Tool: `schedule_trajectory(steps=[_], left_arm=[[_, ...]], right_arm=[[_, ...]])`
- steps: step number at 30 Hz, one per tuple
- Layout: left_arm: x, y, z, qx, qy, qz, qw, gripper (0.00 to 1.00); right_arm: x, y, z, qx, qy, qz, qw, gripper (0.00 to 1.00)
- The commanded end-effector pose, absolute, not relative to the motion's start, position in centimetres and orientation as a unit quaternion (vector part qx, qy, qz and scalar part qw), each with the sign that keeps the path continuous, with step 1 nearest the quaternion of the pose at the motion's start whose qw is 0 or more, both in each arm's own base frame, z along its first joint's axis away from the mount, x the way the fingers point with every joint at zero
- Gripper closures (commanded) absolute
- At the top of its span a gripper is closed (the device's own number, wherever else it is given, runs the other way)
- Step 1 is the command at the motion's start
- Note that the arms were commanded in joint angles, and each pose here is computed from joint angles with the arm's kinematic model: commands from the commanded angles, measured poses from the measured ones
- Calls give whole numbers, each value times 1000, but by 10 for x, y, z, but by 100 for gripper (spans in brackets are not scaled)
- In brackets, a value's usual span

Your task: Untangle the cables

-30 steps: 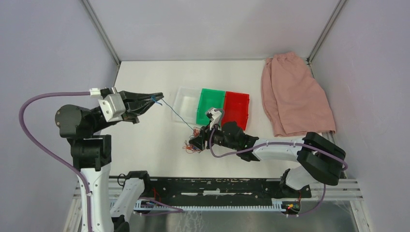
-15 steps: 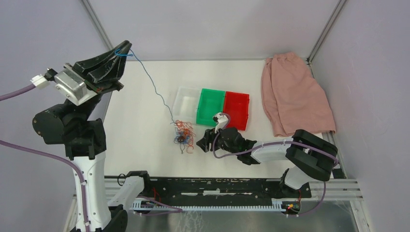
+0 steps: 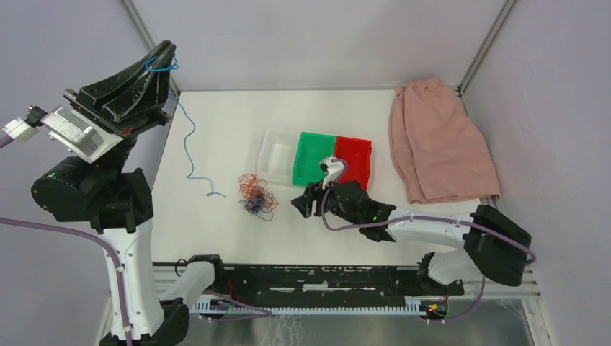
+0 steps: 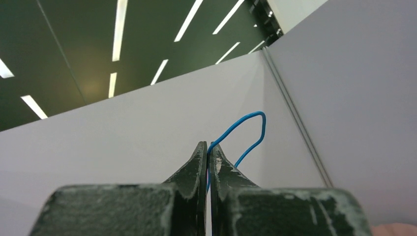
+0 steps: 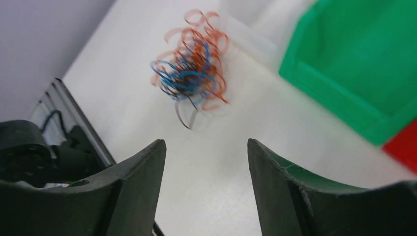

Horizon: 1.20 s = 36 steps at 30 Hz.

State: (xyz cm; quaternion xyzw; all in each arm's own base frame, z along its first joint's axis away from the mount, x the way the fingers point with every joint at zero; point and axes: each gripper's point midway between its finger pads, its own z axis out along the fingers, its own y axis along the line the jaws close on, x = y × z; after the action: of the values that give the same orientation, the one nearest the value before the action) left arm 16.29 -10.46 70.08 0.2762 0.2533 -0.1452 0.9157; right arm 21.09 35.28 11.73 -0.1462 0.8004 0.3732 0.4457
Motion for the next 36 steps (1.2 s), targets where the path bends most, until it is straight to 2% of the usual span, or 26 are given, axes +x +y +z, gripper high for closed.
schedule_trajectory(steps=[1,8,18,29,36], left_arm=[[157,-122,676,309,278,-203,886,94],[183,-135,597,329,366,-265,829,95],[271,-134,497,277,493,-303,767,97],[329,-168,460,300,525,-307,735,97],[372,-183,412,324,555,-283,711,97]], right_arm=[[216,369,228,-195,730,404,515,30],[219,367,281,-198,710,407,539,26],[259,336,259,-134,767,327,535,27],[285,284,234,-76,811,245,526,28],[282,256,232,-66,816,217,531,28]])
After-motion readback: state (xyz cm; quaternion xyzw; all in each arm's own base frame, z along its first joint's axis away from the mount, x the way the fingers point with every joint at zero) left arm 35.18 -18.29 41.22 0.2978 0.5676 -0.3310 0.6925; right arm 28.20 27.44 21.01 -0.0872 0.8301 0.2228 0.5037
